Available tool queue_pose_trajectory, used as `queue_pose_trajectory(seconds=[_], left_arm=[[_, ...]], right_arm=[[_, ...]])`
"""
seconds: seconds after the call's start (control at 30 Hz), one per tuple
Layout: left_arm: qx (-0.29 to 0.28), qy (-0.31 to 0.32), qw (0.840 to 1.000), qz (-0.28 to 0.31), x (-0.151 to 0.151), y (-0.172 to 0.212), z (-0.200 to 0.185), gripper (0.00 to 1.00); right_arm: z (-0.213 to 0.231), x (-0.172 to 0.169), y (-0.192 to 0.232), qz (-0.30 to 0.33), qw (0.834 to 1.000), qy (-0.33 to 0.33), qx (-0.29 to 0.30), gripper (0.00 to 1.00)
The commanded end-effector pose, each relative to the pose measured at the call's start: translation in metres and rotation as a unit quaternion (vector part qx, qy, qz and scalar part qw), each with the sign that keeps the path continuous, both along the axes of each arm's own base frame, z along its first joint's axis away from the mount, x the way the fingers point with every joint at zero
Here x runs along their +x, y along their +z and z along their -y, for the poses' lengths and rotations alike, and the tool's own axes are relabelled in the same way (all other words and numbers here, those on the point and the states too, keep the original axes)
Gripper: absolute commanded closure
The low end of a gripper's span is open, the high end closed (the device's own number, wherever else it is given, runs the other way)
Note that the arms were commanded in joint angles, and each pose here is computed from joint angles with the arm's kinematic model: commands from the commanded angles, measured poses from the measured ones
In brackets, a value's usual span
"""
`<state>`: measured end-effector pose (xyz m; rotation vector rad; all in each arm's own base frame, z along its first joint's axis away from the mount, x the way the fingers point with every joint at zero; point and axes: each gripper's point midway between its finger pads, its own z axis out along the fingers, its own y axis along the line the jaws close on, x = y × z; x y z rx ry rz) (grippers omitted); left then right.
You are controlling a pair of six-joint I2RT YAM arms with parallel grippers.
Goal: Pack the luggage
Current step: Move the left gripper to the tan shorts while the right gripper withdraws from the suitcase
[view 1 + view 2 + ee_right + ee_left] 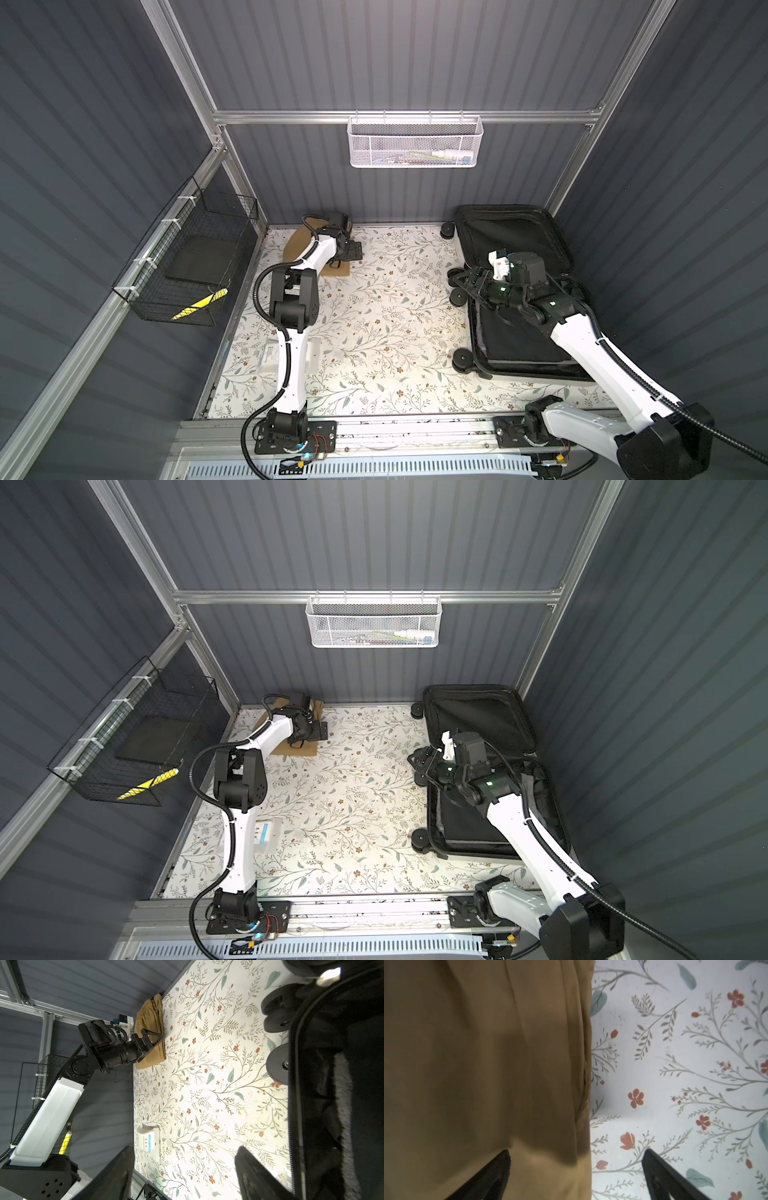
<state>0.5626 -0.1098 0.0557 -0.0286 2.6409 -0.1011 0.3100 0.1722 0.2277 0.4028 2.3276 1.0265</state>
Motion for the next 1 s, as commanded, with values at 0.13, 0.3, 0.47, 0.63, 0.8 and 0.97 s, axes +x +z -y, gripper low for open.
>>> queue_pose_trajectory(seconds=[0.13,0.3,0.47,0.63,0.8,0.97], left_arm=[[-0.023,-0.014,0.999,-0.047,-0.030,-0.026,0.007,0.00],[-0.055,-0.011,0.996,-0.064,-0.052,-0.037,0.021,0.00],[-0.061,-0.033,0.994,-0.080,-0.080,-0.047,0.051,0.00],[-0.075,-0.059,0.991,-0.096,-0.119,-0.055,0.092,0.00],[-0.123,-0.068,0.983,-0.116,-0.168,-0.062,0.133,0.00],[-0.155,-0.105,0.976,-0.109,-0.201,-0.037,0.175,0.00]], right_arm=[[0.003,0.009,-0.004,0.006,1.000,-0.018,-0.020,0.22],[0.004,0.009,-0.012,-0.002,1.000,-0.025,-0.019,0.22],[0.005,0.008,-0.017,-0.005,0.999,-0.030,-0.017,0.22],[0.006,0.008,-0.017,-0.005,0.999,-0.031,-0.019,0.22],[0.005,0.009,-0.014,0.000,0.999,-0.028,-0.021,0.22],[0.005,0.010,-0.011,0.004,0.999,-0.028,-0.023,0.21]])
